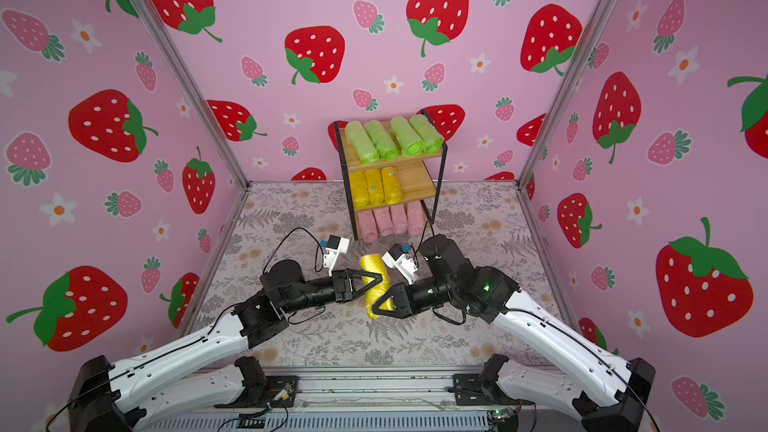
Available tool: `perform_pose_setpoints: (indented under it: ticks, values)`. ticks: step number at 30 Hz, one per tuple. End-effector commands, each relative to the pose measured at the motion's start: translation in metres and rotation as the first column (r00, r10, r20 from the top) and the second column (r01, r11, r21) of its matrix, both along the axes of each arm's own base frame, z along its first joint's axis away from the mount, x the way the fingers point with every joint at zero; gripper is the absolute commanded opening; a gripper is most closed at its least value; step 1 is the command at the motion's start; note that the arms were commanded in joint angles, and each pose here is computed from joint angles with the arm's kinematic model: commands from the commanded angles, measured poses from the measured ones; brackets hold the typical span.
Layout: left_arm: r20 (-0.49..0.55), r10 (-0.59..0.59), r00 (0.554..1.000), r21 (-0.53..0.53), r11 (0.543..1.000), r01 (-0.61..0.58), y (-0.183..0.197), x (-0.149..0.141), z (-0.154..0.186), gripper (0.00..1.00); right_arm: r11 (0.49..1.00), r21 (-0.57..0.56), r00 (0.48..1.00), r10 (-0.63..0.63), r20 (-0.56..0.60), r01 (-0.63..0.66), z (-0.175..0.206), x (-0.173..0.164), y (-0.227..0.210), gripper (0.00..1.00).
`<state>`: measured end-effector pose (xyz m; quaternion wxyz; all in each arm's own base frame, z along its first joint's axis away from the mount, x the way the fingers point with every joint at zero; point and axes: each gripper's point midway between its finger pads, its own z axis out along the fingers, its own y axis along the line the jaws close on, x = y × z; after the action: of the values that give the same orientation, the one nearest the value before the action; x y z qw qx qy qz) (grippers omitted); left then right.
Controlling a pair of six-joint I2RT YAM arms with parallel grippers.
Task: Sort the rolls of trash bags by color and place them on the shelf
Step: Pick up the roll of trash bags from the center of the board.
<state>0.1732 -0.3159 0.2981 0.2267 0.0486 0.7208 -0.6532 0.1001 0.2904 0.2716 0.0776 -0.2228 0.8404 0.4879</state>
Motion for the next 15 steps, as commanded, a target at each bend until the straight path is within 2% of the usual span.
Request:
perform_pose_setpoints:
  ticks: [1, 2, 3, 6, 8, 10, 13, 15]
  values:
    - [0.061, -0.011, 0.998, -0.081, 0.997, 0.016, 0.000, -0.004, 0.030, 0.00, 0.999, -0.025, 0.999, -0.040, 0.018, 0.040, -0.001, 0.001, -0.005, 0.50]
    - [0.056, -0.001, 0.998, -0.078, 0.997, 0.006, 0.002, -0.003, 0.029, 0.00, 0.998, -0.017, 0.998, -0.055, 0.027, 0.056, 0.001, 0.002, -0.006, 0.65]
    - [0.050, 0.013, 0.999, -0.074, 0.997, -0.009, 0.003, -0.001, 0.027, 0.00, 0.997, 0.001, 0.997, -0.071, 0.035, 0.071, 0.004, 0.002, -0.008, 0.72]
    - [0.010, 0.092, 0.996, -0.078, 0.993, -0.091, 0.012, 0.008, 0.021, 0.00, 0.987, 0.053, 0.985, -0.155, 0.073, 0.152, 0.015, 0.006, -0.020, 0.83]
    - [-0.054, 0.203, 0.978, -0.084, 0.975, -0.207, 0.024, 0.022, 0.010, 0.00, 0.971, 0.039, 0.967, -0.238, 0.086, 0.235, 0.015, 0.013, -0.032, 0.88]
    - [-0.132, 0.334, 0.933, -0.100, 0.932, -0.348, 0.041, 0.035, -0.007, 0.00, 0.944, 0.028, 0.940, -0.329, 0.091, 0.327, 0.011, 0.023, -0.042, 0.91]
    - [-0.190, 0.448, 0.874, -0.134, 0.870, -0.475, 0.061, 0.041, -0.025, 0.00, 0.909, 0.133, 0.915, -0.402, 0.035, 0.395, 0.012, 0.029, -0.037, 0.95]
    - [-0.199, 0.495, 0.846, -0.117, 0.845, -0.522, 0.069, 0.041, -0.032, 0.00, 0.884, 0.178, 0.896, -0.443, 0.016, 0.433, 0.008, 0.031, -0.030, 0.97]
